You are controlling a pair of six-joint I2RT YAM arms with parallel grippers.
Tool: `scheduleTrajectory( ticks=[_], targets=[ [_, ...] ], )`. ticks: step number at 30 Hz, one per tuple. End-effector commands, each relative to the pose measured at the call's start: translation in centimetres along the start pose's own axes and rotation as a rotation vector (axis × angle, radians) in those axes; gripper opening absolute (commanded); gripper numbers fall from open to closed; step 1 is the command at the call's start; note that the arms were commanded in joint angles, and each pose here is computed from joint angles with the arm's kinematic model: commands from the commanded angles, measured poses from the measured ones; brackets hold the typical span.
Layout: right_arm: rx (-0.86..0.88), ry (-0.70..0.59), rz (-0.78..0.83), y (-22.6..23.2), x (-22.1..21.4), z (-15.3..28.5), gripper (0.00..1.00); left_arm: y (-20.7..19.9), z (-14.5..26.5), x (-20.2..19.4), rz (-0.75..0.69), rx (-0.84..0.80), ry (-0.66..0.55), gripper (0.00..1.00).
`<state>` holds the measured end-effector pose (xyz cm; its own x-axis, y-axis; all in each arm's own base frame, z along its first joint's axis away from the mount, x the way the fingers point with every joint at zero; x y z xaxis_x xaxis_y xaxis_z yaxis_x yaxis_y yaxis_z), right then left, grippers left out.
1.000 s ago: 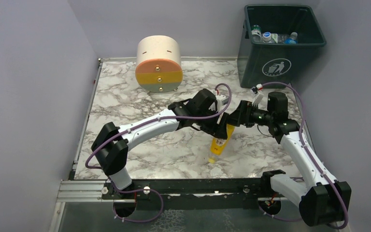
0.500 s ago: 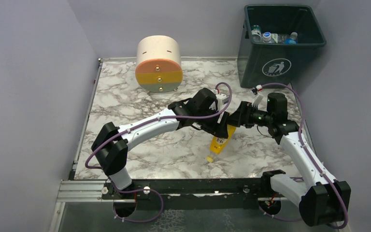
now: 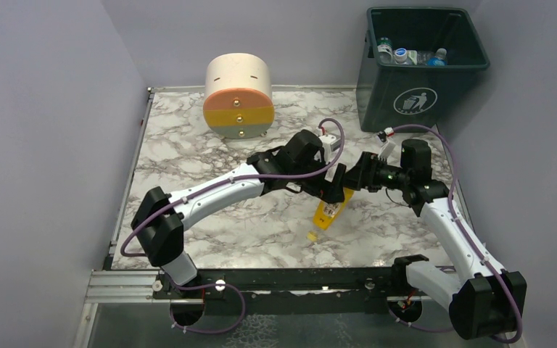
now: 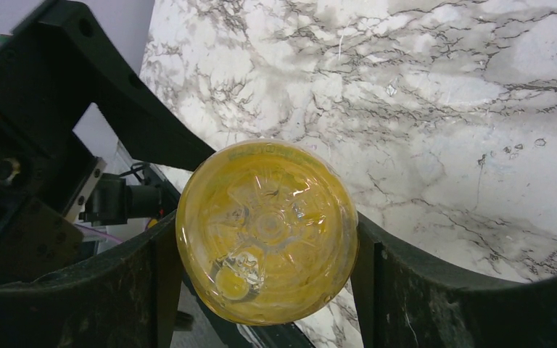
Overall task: Put the plastic bottles in the bin
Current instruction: Pick up the plastic bottle at the center of the board.
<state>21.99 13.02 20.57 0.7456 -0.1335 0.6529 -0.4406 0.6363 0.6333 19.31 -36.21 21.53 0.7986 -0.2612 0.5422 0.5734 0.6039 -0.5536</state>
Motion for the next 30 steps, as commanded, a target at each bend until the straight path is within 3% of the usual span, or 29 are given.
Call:
scheduleTrajectory(
  ticks=[1,17,30],
  targets=[
    [0.008,-0.017,0.010,0.5,0.3,0.1,0.64,-1.4,2.8,1.9,-0.033,-0.008,-0.125,0.99],
    [0.011,-0.071,0.036,2.2,4.2,0.5,0.63,0.6,11.9,2.6,0.003,0.120,-0.351,0.99],
    [-0.012,-0.227,0.133,5.3,15.3,0.8,0.63,3.0,13.2,1.0,0.029,0.160,-0.364,0.99]
  ],
)
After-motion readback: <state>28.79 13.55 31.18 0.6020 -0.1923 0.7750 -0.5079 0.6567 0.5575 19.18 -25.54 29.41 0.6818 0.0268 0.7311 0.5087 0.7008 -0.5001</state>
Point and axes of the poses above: each gripper's point midway between its finger pads, its own z axis back along the fingers, its own y axis along the line the jaws close on, x = y × z, the point moved 5 cm from there along z, back along the fingers, and after that the axes turned 6 degrees about z, right-handed, at the moved point
